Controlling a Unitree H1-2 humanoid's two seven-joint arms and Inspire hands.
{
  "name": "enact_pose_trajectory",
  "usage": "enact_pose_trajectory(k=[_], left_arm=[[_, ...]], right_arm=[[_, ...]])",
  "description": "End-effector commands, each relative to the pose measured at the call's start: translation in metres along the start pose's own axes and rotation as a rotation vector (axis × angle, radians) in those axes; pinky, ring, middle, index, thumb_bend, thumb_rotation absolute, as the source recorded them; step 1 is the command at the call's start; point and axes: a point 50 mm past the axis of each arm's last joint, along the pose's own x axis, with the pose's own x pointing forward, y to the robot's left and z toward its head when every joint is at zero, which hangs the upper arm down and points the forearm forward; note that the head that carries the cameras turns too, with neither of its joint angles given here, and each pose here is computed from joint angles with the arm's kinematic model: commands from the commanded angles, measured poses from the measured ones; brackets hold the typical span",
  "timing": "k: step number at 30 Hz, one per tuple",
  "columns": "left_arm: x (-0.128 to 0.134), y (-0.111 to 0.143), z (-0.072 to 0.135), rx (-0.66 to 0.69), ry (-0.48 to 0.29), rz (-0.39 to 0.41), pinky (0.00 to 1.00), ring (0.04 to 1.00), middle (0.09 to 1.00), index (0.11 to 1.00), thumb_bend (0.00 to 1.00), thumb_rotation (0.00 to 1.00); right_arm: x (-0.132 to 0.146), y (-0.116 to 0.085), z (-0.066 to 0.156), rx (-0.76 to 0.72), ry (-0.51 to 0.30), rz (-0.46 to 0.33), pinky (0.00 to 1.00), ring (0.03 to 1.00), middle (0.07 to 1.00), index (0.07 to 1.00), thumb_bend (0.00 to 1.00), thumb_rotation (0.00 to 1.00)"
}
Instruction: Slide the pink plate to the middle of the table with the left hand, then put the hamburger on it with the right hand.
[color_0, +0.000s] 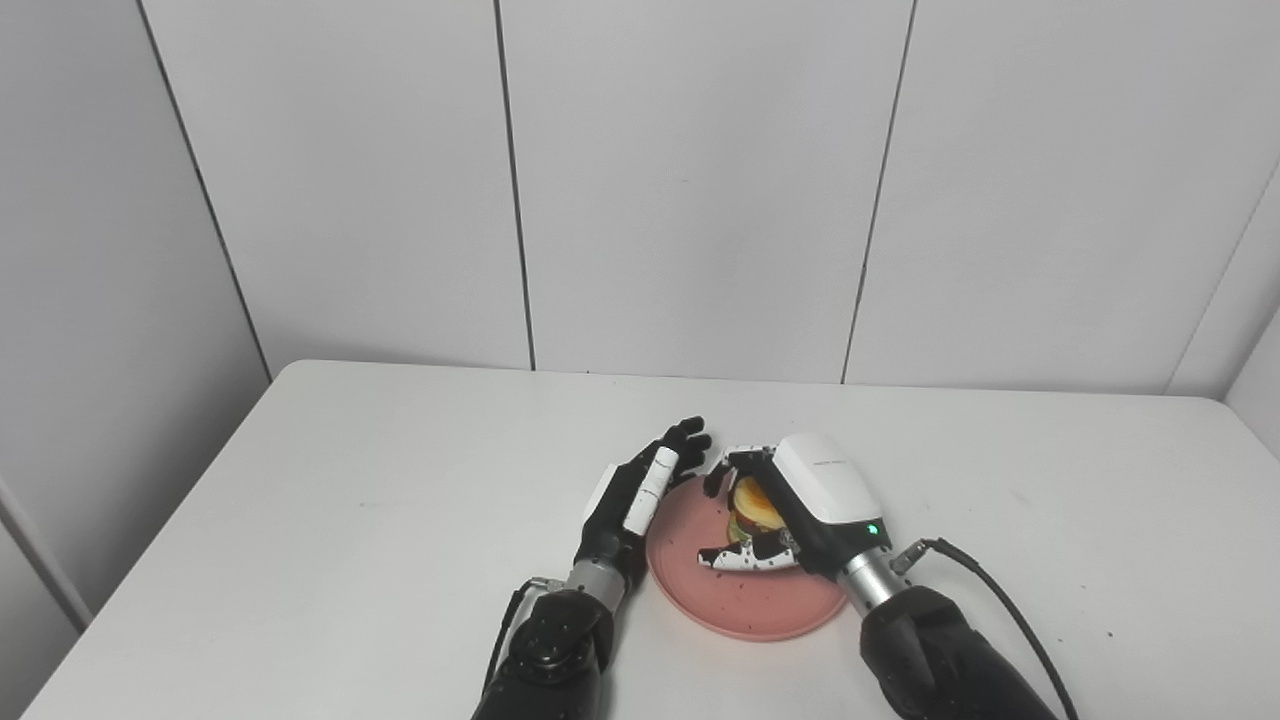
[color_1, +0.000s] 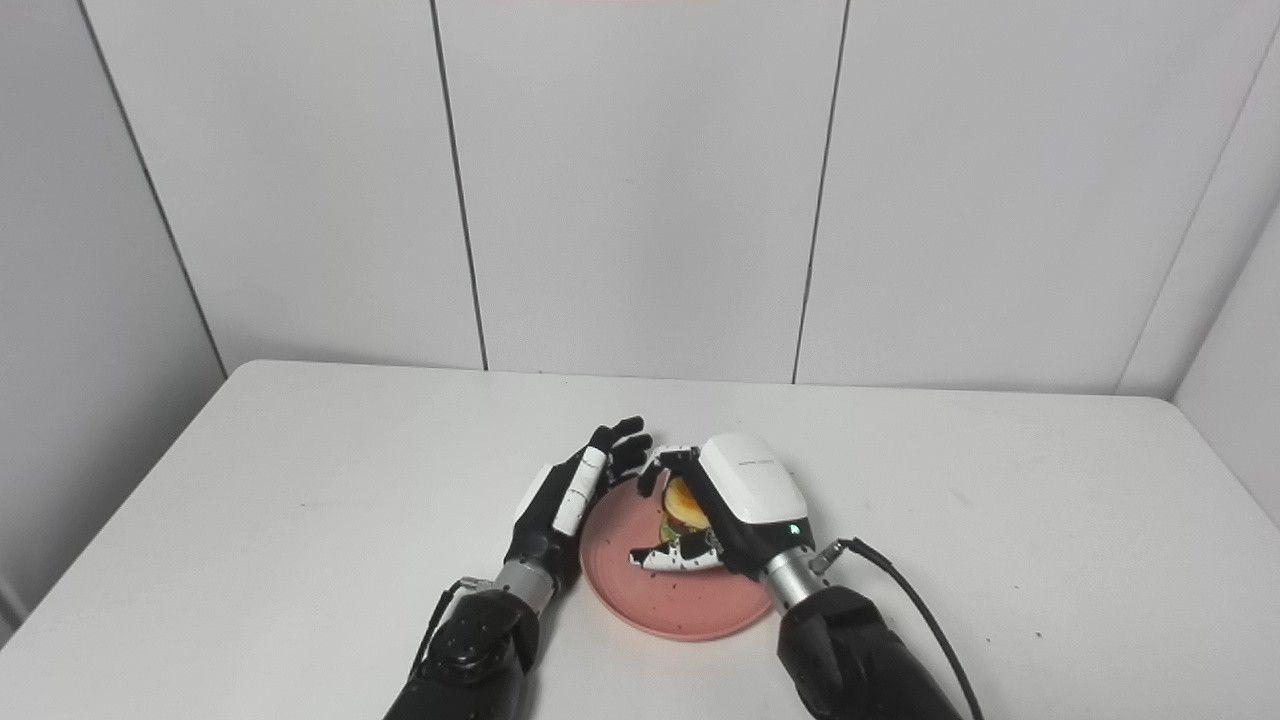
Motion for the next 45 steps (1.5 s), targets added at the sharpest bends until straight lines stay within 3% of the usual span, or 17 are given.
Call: enact_pose_trajectory(k=[1, 2, 3, 4, 5, 7, 10, 20, 30, 36, 38, 39, 41, 45], left_arm=[[0.004, 0.002, 0.008, 0.015, -0.019, -0.001, 0.88, 0.888, 0.854, 0.823, 0.86, 0.91], [0.004, 0.002, 0.009, 0.017, -0.019, -0.002, 0.88, 0.888, 0.854, 0.824, 0.86, 0.91], [0.004, 0.002, 0.009, 0.018, -0.02, -0.004, 0.87, 0.888, 0.852, 0.824, 0.86, 0.91], [0.004, 0.002, 0.009, 0.019, -0.02, -0.005, 0.87, 0.889, 0.851, 0.826, 0.86, 0.91], [0.004, 0.002, 0.009, 0.019, -0.019, -0.007, 0.87, 0.891, 0.852, 0.828, 0.86, 0.91], [0.003, 0.002, 0.009, 0.02, -0.019, -0.011, 0.89, 0.904, 0.859, 0.835, 0.86, 0.91], [0.003, 0.003, 0.009, 0.016, -0.019, -0.015, 0.9, 0.907, 0.861, 0.84, 0.85, 0.92], [0.002, 0.003, 0.007, 0.007, -0.011, -0.016, 0.91, 0.922, 0.857, 0.841, 0.86, 0.91], [0.001, 0.002, 0.006, 0.005, -0.009, -0.009, 0.91, 0.902, 0.85, 0.829, 0.86, 0.91], [-0.001, 0.002, 0.007, 0.002, -0.026, 0.026, 0.9, 0.894, 0.865, 0.812, 0.86, 0.89], [-0.002, 0.002, 0.007, 0.005, -0.038, 0.049, 0.88, 0.885, 0.869, 0.817, 0.86, 0.89], [-0.002, 0.002, 0.006, 0.002, -0.048, 0.063, 0.87, 0.888, 0.873, 0.821, 0.86, 0.88], [-0.003, 0.002, 0.006, -0.006, -0.065, 0.093, 0.88, 0.894, 0.874, 0.822, 0.86, 0.88], [-0.005, 0.004, 0.004, 0.028, -0.106, 0.166, 0.91, 0.93, 0.897, 0.818, 0.9, 0.88]], right_arm=[[0.011, -0.016, 0.009, 0.01, -0.072, -0.069, 0.26, 0.328, 0.425, 0.484, 0.49, 0.17], [0.01, -0.016, 0.008, 0.009, -0.071, -0.064, 0.26, 0.333, 0.429, 0.484, 0.49, 0.17], [0.009, -0.016, 0.007, 0.006, -0.071, -0.056, 0.3, 0.377, 0.464, 0.516, 0.52, 0.48], [0.008, -0.016, 0.007, 0.004, -0.071, -0.048, 0.38, 0.45, 0.52, 0.562, 0.57, 0.71], [0.007, -0.017, 0.007, 0.002, -0.071, -0.043, 0.45, 0.527, 0.581, 0.61, 0.62, 0.85], [0.005, -0.017, 0.005, -0.002, -0.074, -0.038, 0.56, 0.65, 0.684, 0.683, 0.69, 0.97], [0.004, -0.016, 0.003, -0.009, -0.076, -0.038, 0.69, 0.767, 0.782, 0.746, 0.73, 1.0], [-0.001, -0.013, -0.003, -0.048, -0.075, -0.027, 0.92, 0.897, 0.886, 0.798, 0.77, 1.0], [-0.003, -0.017, -0.005, -0.036, -0.08, -0.085, 0.9, 0.888, 0.884, 0.795, 0.75, 1.0], [-0.006, -0.024, -0.007, 0.06, -0.11, -0.21, 0.87, 0.861, 0.863, 0.799, 0.76, 1.0], [-0.007, -0.027, -0.009, 0.126, -0.099, -0.256, 0.83, 0.856, 0.861, 0.809, 0.77, 1.0], [-0.008, -0.028, -0.01, 0.175, -0.085, -0.281, 0.75, 0.845, 0.862, 0.819, 0.8, 1.0], [-0.01, -0.031, -0.011, 0.267, -0.057, -0.319, 0.74, 0.845, 0.865, 0.827, 0.8, 1.0], [-0.014, -0.035, -0.012, 0.521, 0.012, -0.428, 0.79, 0.856, 0.858, 0.838, 0.75, 1.0]])
